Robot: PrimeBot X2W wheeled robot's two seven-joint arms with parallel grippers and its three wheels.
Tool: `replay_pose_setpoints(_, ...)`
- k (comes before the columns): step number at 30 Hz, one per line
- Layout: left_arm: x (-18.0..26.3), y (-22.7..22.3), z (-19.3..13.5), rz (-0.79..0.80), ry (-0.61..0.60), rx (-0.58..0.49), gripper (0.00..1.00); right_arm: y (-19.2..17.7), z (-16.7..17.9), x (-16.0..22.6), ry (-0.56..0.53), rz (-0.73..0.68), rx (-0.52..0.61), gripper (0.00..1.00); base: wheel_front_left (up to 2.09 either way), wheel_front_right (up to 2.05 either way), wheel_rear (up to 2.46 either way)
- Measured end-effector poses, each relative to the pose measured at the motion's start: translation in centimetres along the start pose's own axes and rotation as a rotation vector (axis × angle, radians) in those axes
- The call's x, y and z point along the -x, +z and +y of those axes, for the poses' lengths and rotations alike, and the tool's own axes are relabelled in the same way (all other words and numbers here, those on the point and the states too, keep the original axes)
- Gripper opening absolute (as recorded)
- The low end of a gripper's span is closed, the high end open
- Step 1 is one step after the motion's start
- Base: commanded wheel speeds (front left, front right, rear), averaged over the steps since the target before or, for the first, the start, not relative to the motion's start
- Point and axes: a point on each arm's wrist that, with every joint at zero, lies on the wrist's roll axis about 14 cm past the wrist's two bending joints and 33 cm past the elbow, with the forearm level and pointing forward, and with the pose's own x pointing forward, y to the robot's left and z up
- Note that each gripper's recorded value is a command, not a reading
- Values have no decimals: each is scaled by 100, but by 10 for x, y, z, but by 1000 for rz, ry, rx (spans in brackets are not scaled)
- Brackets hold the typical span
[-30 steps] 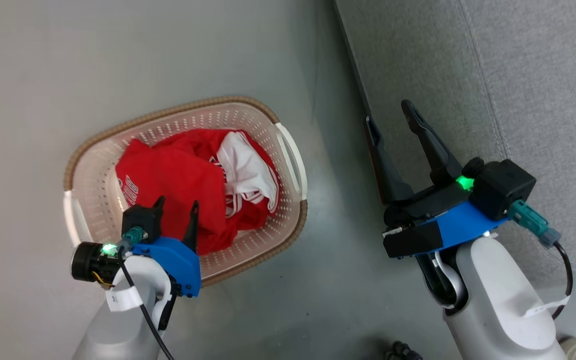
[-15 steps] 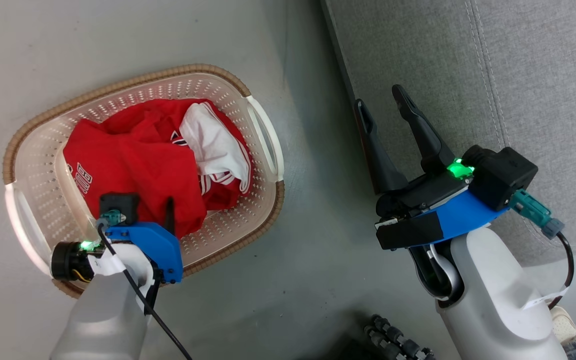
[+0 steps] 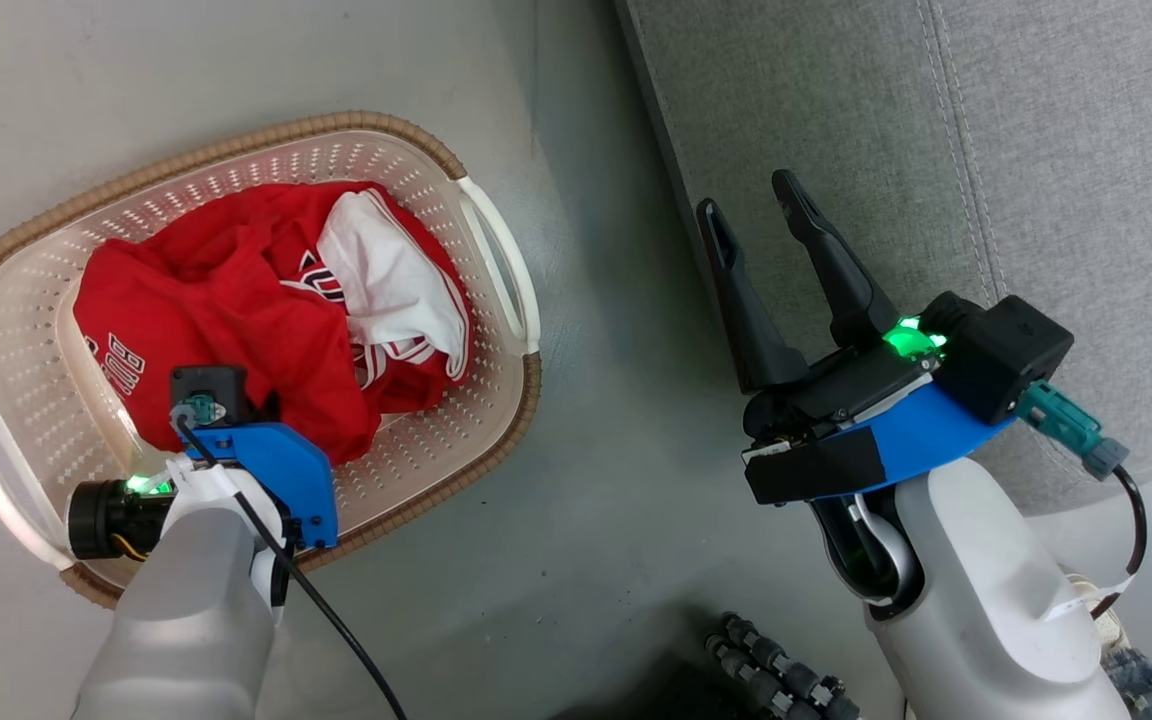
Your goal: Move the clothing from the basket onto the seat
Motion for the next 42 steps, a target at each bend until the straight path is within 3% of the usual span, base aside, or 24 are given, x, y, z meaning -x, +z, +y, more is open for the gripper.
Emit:
replay_pose_setpoints(24, 24, 26, -7, -87, -23, -39, 0, 17, 3, 5, 5, -33, 16, 100, 0, 0, 0)
replay_pose_setpoints(42, 149, 90, -47, -416, -83, -208, 0, 33, 24, 68, 21, -17, 86, 100, 0, 0, 0)
